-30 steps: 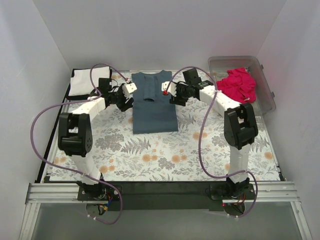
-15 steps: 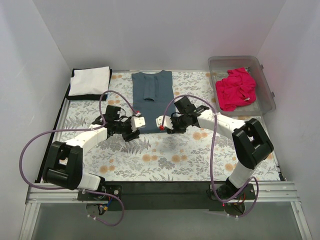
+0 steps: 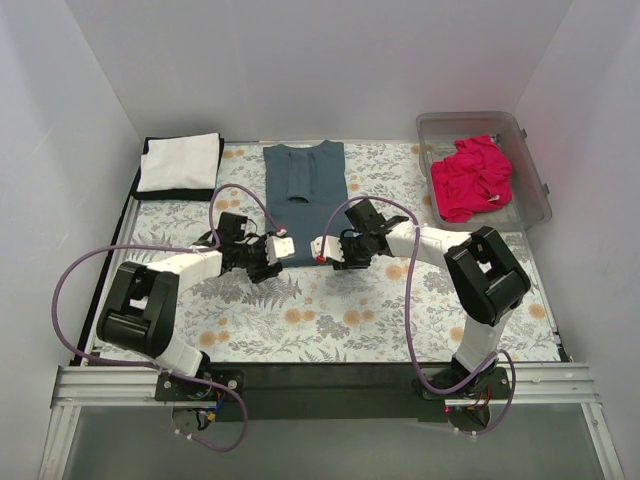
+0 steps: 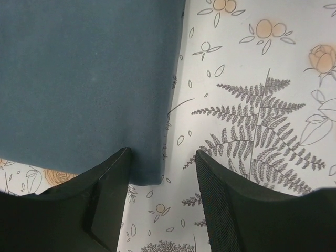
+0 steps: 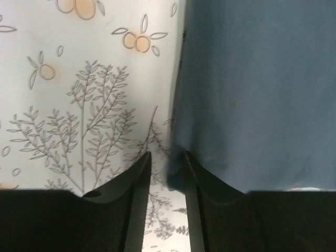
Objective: Fold and stack the t-shirts
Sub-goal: Fold the tshirt
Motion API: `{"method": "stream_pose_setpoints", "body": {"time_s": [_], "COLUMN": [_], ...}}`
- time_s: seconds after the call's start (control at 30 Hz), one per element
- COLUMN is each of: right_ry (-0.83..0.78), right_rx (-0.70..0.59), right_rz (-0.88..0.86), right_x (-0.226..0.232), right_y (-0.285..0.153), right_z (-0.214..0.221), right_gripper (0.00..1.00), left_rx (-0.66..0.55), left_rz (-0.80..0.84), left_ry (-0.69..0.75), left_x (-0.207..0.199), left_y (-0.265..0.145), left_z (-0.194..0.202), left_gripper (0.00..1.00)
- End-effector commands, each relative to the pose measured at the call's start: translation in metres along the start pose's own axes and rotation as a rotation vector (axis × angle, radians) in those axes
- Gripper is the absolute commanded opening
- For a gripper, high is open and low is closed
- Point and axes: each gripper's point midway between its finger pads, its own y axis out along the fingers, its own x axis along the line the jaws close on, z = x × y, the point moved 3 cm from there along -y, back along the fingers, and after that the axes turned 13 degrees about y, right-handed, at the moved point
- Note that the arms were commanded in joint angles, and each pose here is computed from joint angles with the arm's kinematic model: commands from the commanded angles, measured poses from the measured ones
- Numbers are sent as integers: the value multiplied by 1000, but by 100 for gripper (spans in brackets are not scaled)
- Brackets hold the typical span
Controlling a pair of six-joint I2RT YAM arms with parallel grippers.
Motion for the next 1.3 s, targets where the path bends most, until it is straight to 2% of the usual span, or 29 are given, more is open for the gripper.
{"method": "stream_pose_setpoints", "body": {"time_s": [0.0,0.07,0.17,0.2,0.27,0.3,0.33,0.4,0.43,0.67,0.9,1.07,1.2,1.27], "right_ry": [-13,-11,-1,2,18,22,32,53,54,114,125,114,130,118], "right_rx": [18,26,42,46,59,64,69,72,53,18,4,-50,-67,-93], "right_rz": [11,9,-1,-6,-28,-35,-43,-52,-46,-108,-250,-308,-323,-317], "right_x": [-2,-1,2,3,6,7,9,12,9,31,111,146,148,140], "right_y": [9,13,18,20,22,22,21,17,11,-36,-72,-103,-121,-127], "right_z": [9,13,20,21,24,25,25,25,17,-14,-39,-55,-70,-83], "right_gripper": [39,42,39,33,25,18,13,1,1,1,1,1,1,1], "left_rx": [19,45,69,72,76,76,68,60,45,-11,-77,-134,-141,-144], "left_rz": [-21,-21,-10,-7,6,17,38,40,43,89,162,193,174,130], "left_ry": [59,61,55,54,45,38,27,11,2,-10,-10,-12,-63,-98], "left_x": [6,6,7,7,8,7,7,9,8,-20,-62,-96,-98,-80], "left_y": [6,11,17,18,20,20,19,16,11,-28,-69,-106,-126,-132], "left_z": [6,14,22,23,25,25,21,16,9,-21,-55,-83,-98,-110], "left_gripper": [51,51,45,42,29,24,13,5,0,0,0,0,0,0]}}
